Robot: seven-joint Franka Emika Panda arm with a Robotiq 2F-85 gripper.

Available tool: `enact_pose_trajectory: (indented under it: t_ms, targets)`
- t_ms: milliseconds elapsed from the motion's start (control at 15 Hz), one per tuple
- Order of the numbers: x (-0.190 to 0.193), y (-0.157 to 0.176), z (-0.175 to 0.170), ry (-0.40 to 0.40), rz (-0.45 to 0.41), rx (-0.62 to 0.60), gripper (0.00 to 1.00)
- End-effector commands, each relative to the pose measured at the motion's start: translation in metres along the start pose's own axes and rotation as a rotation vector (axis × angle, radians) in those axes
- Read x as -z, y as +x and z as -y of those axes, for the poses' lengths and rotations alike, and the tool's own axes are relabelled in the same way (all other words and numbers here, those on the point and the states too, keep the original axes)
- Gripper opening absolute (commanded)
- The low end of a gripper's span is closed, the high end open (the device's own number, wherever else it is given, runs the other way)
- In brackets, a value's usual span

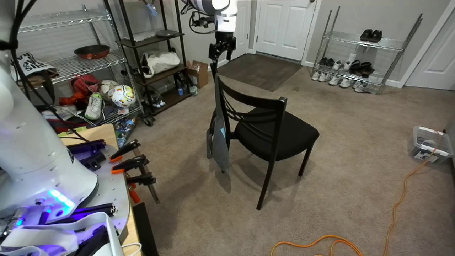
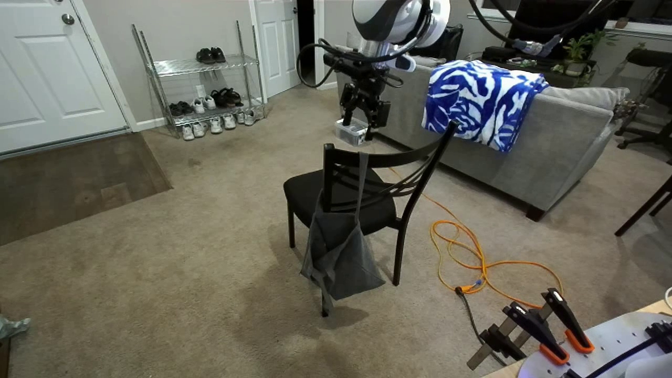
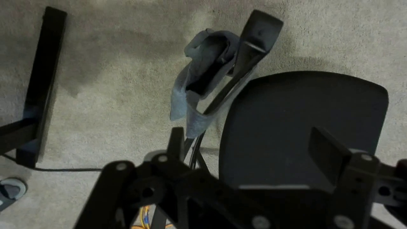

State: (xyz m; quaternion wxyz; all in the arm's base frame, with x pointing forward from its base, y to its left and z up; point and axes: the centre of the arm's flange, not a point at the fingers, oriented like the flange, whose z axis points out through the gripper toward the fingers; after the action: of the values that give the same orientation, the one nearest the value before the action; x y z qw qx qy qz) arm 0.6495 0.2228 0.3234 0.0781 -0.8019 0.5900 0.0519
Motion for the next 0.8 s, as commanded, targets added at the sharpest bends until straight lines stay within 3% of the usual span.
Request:
enact_pose_trajectory:
  t_ms: [0,67,733]
  targets:
    - [-0.011,0.002,0.022,-0.122,0.145,0.035,1.00]
    - [-0.007,-0.001,0.004,-0.074,0.072,0.006,1.00]
    - [-0.011,0.000,0.007,-0.083,0.079,0.010,1.00]
